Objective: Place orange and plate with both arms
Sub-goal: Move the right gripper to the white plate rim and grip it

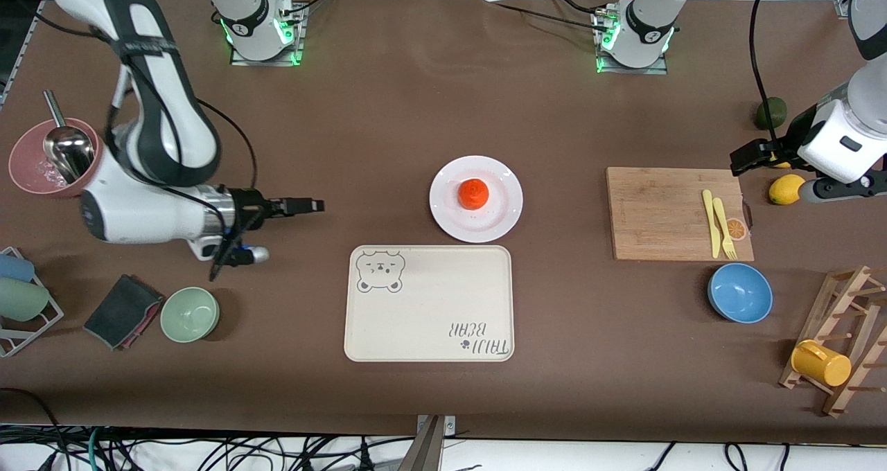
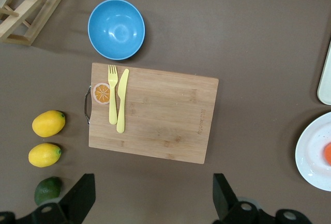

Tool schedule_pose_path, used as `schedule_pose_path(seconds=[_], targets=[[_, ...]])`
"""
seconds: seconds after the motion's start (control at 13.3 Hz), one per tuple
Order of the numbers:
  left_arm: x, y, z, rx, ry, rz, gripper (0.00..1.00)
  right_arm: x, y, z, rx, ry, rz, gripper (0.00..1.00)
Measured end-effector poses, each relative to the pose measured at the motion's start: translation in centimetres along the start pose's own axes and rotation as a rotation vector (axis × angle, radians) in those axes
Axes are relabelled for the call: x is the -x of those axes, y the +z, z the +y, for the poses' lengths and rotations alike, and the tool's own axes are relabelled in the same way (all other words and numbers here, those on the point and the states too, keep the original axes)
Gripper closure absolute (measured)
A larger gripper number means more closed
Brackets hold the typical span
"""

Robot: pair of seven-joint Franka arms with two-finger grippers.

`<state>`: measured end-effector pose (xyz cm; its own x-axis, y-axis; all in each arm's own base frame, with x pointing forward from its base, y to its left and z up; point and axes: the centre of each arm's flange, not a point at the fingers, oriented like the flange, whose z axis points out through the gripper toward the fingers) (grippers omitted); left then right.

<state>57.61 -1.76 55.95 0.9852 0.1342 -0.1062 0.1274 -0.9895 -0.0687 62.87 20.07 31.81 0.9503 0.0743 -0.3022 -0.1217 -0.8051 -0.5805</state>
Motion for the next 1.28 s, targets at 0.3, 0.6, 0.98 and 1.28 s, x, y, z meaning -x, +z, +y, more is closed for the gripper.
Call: schedule_pose_path(seconds=[0.3, 0.6, 0.98, 1.28], targets=[[0.0, -1.0, 0.1, 0.003, 0.002, 0.019, 0.00, 0.6, 11.3, -7.4, -0.127, -0.018, 0.028, 0.00], [0.0, -4.2, -0.2, 0.015, -0.003, 0.085, 0.00, 0.5, 19.7, -7.0, -0.264, -0.101, 0.053, 0.00], [0.1, -4.5, 0.3, 0.015, 0.007, 0.084, 0.00, 0.1, 23.5, -3.7, -0.276, -0.201, 0.045, 0.00], [0.2, -4.4, 0.3, 0.014, 0.008, 0.077, 0.00, 0.8, 25.2, -2.2, -0.259, -0.208, 0.020, 0.04]])
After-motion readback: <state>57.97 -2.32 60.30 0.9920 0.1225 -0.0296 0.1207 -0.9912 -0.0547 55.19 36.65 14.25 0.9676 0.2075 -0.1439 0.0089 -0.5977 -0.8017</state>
